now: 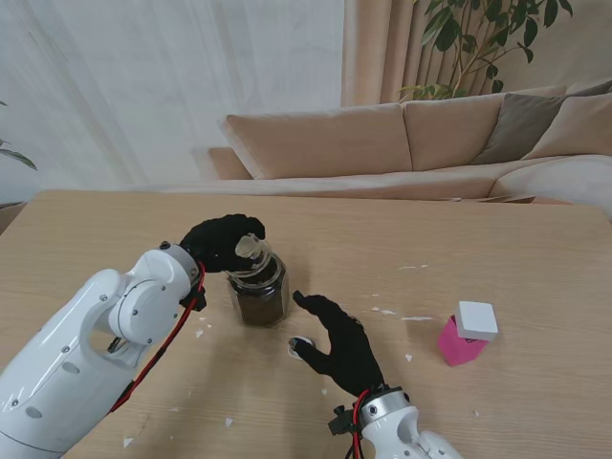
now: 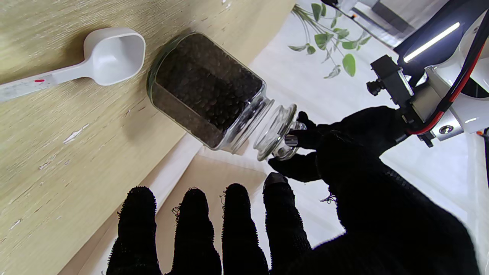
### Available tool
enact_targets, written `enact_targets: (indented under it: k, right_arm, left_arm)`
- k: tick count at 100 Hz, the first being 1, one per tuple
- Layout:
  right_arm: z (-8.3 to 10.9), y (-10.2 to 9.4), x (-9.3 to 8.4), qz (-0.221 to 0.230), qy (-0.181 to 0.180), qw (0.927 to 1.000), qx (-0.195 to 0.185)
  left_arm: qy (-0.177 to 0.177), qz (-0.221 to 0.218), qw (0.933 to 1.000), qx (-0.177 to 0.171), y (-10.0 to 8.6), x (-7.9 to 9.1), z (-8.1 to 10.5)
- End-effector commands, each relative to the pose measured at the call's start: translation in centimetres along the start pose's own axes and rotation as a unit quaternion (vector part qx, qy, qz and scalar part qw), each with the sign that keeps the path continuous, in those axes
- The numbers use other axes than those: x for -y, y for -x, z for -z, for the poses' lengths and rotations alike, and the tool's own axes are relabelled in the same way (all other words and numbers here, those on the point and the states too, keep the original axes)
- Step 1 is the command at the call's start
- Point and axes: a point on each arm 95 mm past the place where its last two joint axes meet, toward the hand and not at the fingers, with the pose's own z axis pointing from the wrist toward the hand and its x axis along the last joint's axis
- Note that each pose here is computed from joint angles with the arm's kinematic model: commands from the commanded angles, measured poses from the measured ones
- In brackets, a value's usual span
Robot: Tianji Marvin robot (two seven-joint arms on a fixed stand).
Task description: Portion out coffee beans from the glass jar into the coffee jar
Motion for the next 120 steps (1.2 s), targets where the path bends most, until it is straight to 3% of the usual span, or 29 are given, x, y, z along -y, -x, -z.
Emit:
enact_targets:
  k: [1, 56, 120]
  right_arm:
    - [0.2, -0.2, 0.3, -0.006, -0.008, 0.9999, 0.000]
    - [0.3, -0.2, 0.2, -0.011, -0.008, 0.9999, 0.001]
    - [0.3, -0.2, 0.2, -0.019, -0.011, 0.9998, 0.002]
  left_arm:
    - [0.005, -0.001, 1.0000, -0.008, -0.9, 0.1, -0.2]
    - [0.023, -0.024, 0.9994, -0.006, -1.6, -1.5, -1.7]
    - [0.052, -0.011, 0.9986, 0.003, -1.7, -1.9, -1.3]
